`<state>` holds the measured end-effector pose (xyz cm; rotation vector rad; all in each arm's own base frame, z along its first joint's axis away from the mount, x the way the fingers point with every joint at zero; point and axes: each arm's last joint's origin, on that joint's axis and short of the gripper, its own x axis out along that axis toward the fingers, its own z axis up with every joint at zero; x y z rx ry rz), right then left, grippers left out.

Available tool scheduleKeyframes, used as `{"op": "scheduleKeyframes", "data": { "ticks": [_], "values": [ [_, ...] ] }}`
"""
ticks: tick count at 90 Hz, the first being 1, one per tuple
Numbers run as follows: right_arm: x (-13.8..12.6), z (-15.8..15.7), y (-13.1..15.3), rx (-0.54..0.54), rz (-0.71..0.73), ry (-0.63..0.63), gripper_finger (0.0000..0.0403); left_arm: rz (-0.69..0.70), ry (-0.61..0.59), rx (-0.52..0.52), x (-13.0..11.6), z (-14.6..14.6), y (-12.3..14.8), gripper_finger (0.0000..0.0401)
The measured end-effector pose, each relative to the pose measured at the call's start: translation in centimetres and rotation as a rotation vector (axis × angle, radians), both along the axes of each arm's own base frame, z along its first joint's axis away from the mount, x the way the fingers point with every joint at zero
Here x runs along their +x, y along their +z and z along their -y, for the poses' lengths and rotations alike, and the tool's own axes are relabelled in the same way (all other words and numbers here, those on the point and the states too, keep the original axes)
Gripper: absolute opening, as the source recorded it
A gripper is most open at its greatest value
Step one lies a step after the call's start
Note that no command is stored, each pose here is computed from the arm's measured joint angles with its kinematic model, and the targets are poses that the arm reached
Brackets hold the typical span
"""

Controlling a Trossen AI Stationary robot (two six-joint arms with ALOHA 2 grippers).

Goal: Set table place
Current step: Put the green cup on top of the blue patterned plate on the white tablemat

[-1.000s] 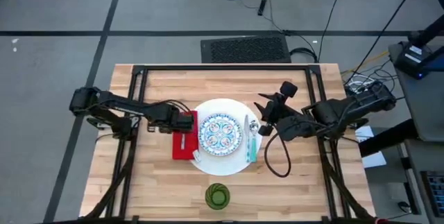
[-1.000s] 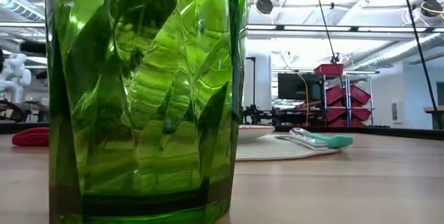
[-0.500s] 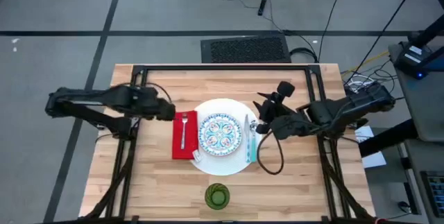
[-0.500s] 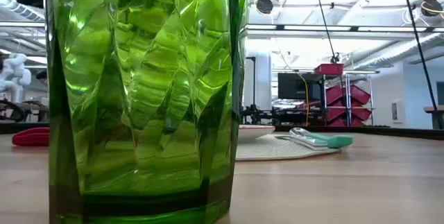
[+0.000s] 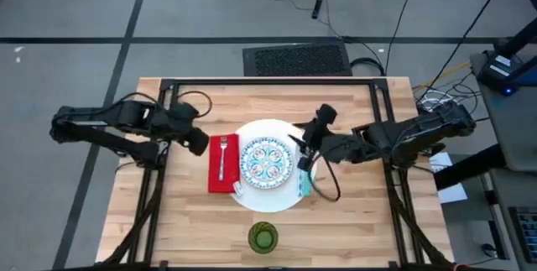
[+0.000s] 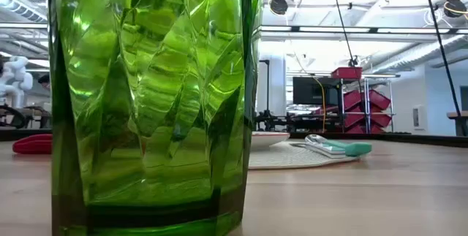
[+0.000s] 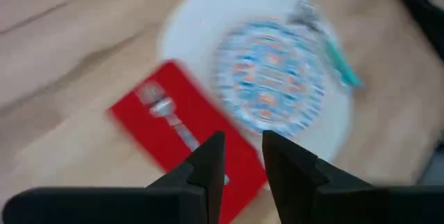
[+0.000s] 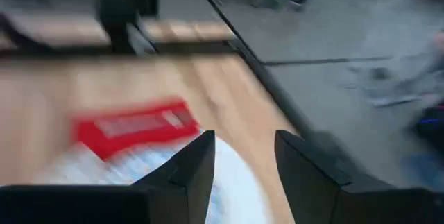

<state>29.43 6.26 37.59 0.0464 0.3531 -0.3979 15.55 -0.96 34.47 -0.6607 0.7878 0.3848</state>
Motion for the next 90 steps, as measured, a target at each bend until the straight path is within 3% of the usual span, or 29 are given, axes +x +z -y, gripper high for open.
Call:
{"op": "scheduleKeyframes", "data": {
  "ticks": [7,19,34,55,64,90],
  "values": [
    [0.4,0.0,0.4,0.107,0.059,0.086,0.0137,0.055,-0.115,0.029,0.4,0.8,0.4,0.0083],
    [0.4,-0.4,0.2,0.254,0.044,0.213,0.0137,0.175,-0.173,0.018,0.6,1.7,1.3,0.0083],
    [0.3,-1.4,-1.2,0.49,-0.054,0.209,0.0131,0.174,-0.253,0.021,0.5,2.6,1.3,0.0083],
    [2.8,-5.1,-5.0,0.593,-0.209,0.18,0.0089,0.028,-0.346,0.019,-0.5,3.7,-0.3,0.0083],
    [4.2,-6.6,-6.0,0.621,-0.254,0.157,0.0069,0.01,-0.331,0.035,-0.6,3.9,-0.9,0.0083],
    [7.3,-11.7,-4.9,0.699,-0.39,0.205,0.0019,-0.055,-0.317,0.066,-0.5,4.0,-3.0,0.0083]
  ]
}}
